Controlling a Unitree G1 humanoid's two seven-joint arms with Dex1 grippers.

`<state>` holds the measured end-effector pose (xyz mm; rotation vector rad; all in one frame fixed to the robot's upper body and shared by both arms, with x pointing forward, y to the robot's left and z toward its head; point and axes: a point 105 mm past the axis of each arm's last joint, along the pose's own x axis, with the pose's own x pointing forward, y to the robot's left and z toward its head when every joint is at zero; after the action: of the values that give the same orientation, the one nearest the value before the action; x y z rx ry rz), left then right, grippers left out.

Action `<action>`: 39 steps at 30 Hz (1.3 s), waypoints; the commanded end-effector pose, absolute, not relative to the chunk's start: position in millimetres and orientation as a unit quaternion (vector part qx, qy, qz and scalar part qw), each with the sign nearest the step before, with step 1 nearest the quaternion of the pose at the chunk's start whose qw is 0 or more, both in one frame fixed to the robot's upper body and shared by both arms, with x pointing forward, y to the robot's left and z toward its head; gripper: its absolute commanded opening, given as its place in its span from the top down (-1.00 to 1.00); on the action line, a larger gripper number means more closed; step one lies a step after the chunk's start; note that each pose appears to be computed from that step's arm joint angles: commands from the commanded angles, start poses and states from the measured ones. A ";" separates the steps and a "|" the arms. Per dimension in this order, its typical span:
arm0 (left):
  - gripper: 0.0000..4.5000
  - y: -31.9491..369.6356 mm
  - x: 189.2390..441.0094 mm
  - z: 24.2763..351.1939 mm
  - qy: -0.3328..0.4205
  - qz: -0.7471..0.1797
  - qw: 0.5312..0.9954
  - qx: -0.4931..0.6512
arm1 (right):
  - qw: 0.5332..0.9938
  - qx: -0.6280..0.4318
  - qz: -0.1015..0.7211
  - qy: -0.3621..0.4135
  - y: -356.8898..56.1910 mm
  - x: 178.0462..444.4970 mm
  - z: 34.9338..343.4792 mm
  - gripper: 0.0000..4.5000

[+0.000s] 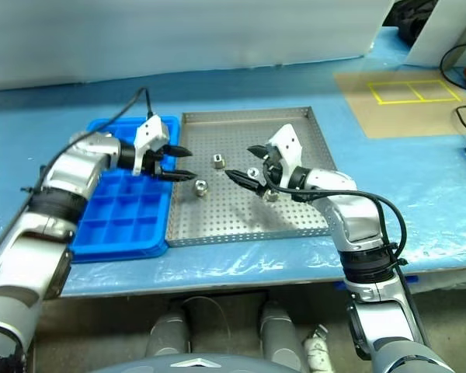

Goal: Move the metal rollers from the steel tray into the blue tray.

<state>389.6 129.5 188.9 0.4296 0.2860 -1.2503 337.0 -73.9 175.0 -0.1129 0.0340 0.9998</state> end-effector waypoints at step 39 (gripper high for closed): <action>-1.00 112.9 397.7 115.7 0.197 -0.596 0.680 0.380 | 0.898 -0.051 0.437 0.000 -77.4 325.6 172.5 -1.00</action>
<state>398.4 113.0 116.0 0.8791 0.4556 -1.3340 328.0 -80.6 156.9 -0.0933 0.0621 0.8911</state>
